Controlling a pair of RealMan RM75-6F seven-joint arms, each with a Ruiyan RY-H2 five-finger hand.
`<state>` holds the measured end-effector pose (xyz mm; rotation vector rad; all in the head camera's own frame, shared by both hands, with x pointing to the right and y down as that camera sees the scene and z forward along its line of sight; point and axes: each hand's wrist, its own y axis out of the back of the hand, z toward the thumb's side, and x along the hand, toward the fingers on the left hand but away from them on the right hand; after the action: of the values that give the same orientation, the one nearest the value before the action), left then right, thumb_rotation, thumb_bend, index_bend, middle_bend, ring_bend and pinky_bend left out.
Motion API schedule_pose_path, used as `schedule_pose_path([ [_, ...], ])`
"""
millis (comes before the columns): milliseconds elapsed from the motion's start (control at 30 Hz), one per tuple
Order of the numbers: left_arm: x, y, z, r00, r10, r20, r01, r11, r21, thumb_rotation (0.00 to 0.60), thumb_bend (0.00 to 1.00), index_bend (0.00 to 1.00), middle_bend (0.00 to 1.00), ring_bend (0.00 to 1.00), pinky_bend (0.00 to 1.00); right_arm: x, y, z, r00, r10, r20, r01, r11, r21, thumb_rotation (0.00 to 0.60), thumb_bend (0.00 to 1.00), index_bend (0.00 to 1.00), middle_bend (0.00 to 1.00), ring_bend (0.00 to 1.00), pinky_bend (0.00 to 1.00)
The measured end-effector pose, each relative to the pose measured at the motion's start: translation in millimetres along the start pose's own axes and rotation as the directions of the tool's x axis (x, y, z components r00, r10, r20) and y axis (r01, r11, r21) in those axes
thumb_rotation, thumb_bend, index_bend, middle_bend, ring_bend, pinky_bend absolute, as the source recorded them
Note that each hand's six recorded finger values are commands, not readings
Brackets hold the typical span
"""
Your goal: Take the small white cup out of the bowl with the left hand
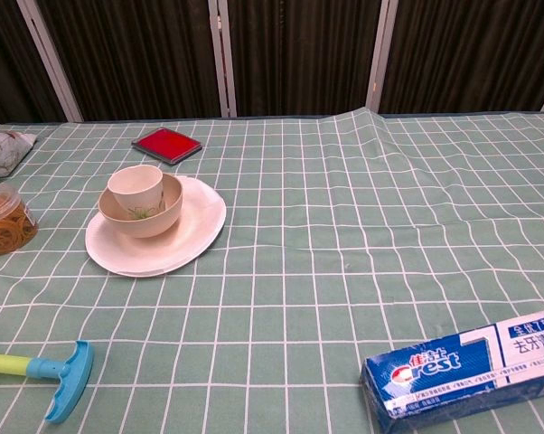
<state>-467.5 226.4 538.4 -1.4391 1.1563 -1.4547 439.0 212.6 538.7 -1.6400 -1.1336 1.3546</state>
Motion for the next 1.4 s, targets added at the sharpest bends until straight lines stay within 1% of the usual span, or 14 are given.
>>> schedule_pose_path([
  [233,0,-1,0,1.0,-0.007,0.003,0.007,1.0,-0.006,0.6,0.03,0.0,0.0,0.0,0.0,1,1,0,1.0,-0.002,0.0,0.002,1.0,-0.002,0.6,0.09,0.01,0.0,0.0,0.0],
  [433,3,-2,7,1.0,-0.011,0.028,0.011,1.0,-0.008,0.6,0.03,0.0,0.0,0.0,0.0,1,3,0,1.0,-0.01,0.002,0.01,1.0,-0.01,0.6,0.09,0.01,0.0,0.0,0.0],
  [533,10,-6,16,0.998,-0.02,0.056,0.02,1.0,-0.01,0.6,0.03,0.0,0.0,0.0,0.0,1,3,-2,1.0,-0.007,0.012,0.007,1.0,-0.012,0.6,0.09,0.01,0.0,0.0,0.0],
  [700,39,-17,44,0.989,-0.06,0.137,0.061,0.998,0.001,0.6,0.03,0.01,0.0,0.0,0.0,0,6,-2,1.0,-0.014,0.012,0.014,1.0,-0.023,0.6,0.09,0.01,0.0,0.0,0.0],
  [767,53,-19,58,0.984,-0.061,0.167,0.06,0.998,0.01,0.6,0.05,0.05,0.0,0.0,0.0,0,7,-3,1.0,-0.016,0.013,0.016,1.0,-0.025,0.6,0.09,0.01,0.0,0.0,0.0],
  [833,65,-21,68,0.981,-0.057,0.186,0.055,0.998,0.017,0.6,0.08,0.13,0.0,0.0,0.0,-1,7,-3,1.0,-0.017,0.015,0.017,0.999,-0.03,0.6,0.09,0.01,0.0,0.0,0.0],
  [900,79,-24,82,0.977,-0.057,0.206,0.055,0.998,0.018,0.6,0.1,0.18,0.0,0.0,0.0,-1,8,-5,1.0,-0.018,0.016,0.019,0.999,-0.036,0.6,0.09,0.01,0.0,0.0,0.0],
  [1100,116,-45,121,0.966,-0.107,0.237,0.098,0.994,0.049,0.6,0.12,0.31,0.0,0.0,0.0,-1,11,-8,1.0,-0.022,0.02,0.024,0.998,-0.056,0.6,0.09,0.01,0.0,0.0,0.0],
  [1167,125,-54,132,0.962,-0.124,0.243,0.11,0.991,0.072,0.6,0.13,0.35,0.0,0.0,0.0,-1,13,-8,0.999,-0.026,0.02,0.027,0.998,-0.062,0.6,0.09,0.01,0.0,0.0,0.0],
  [1267,136,-70,149,0.956,-0.151,0.251,0.129,0.986,0.102,0.6,0.15,0.37,0.0,0.0,0.0,-1,15,-10,0.999,-0.029,0.025,0.031,0.997,-0.072,0.6,0.09,0.01,0.0,0.0,0.0],
  [1400,147,-91,165,0.951,-0.194,0.242,0.172,0.979,0.111,0.6,0.16,0.4,0.0,0.0,0.0,-2,16,-13,0.999,-0.031,0.031,0.033,0.996,-0.079,0.6,0.09,0.01,0.0,0.0,0.0],
])
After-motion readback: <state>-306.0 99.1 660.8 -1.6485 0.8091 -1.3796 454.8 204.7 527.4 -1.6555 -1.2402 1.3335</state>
